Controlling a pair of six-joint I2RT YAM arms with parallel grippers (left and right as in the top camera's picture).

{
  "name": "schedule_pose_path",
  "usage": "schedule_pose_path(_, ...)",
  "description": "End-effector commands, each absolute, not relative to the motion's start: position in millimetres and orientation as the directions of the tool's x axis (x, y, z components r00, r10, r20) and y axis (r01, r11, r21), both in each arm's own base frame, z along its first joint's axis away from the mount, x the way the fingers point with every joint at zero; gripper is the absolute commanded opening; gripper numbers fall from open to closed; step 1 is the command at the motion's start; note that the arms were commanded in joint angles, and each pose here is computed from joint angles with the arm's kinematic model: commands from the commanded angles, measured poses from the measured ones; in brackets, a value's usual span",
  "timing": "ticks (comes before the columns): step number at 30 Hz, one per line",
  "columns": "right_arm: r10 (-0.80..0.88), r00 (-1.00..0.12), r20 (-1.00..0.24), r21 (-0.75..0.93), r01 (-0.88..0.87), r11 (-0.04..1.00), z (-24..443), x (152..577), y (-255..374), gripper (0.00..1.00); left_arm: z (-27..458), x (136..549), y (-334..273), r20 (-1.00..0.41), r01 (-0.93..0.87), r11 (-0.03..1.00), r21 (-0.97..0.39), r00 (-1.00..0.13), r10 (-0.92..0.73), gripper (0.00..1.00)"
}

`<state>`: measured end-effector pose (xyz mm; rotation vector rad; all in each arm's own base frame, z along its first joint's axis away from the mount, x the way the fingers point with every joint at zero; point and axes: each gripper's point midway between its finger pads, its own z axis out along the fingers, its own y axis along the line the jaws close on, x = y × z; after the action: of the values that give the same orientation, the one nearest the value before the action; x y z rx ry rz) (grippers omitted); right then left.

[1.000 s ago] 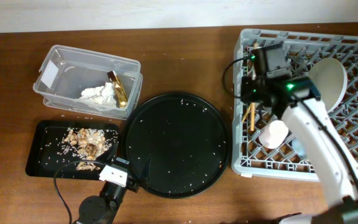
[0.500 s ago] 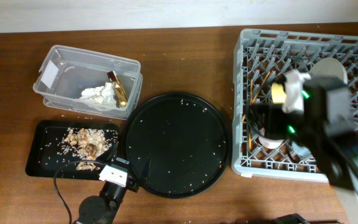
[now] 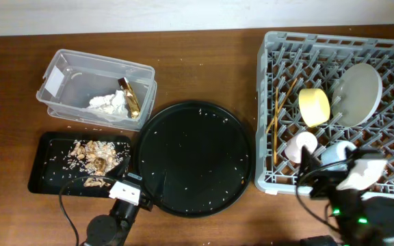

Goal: Sort waste into correct bins and load items into the dishwasher rack

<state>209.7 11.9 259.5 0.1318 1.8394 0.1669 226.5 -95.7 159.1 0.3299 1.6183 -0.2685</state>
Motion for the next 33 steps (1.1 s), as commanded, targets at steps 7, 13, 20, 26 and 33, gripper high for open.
schedule_pose_path(7,0.193,-0.105,-0.976,0.189,0.045,0.981,156,243,-3,0.98,158,226,-96,-0.997,0.375,0.926,0.036,-0.054,0.061,0.99)
schedule_pose_path(13,0.193,-0.071,-0.979,0.191,0.031,0.981,156,246,-1,0.98,158,226,-96,-0.997,0.375,0.926,0.036,-0.054,0.061,0.99)
schedule_pose_path(20,0.193,-0.071,-0.979,0.191,0.031,0.981,156,246,-1,0.98,158,226,-96,-0.997,0.375,0.926,0.036,-0.054,0.061,0.99)
schedule_pose_path(26,0.193,-0.071,-0.979,0.191,0.031,0.981,156,246,-1,0.98,158,226,-96,-0.997,0.375,0.926,0.036,-0.054,0.060,0.99)
schedule_pose_path(33,0.193,-0.071,-0.979,0.191,0.031,0.981,156,246,-1,0.98,158,226,-96,-0.997,0.375,0.926,0.036,-0.054,0.060,0.99)
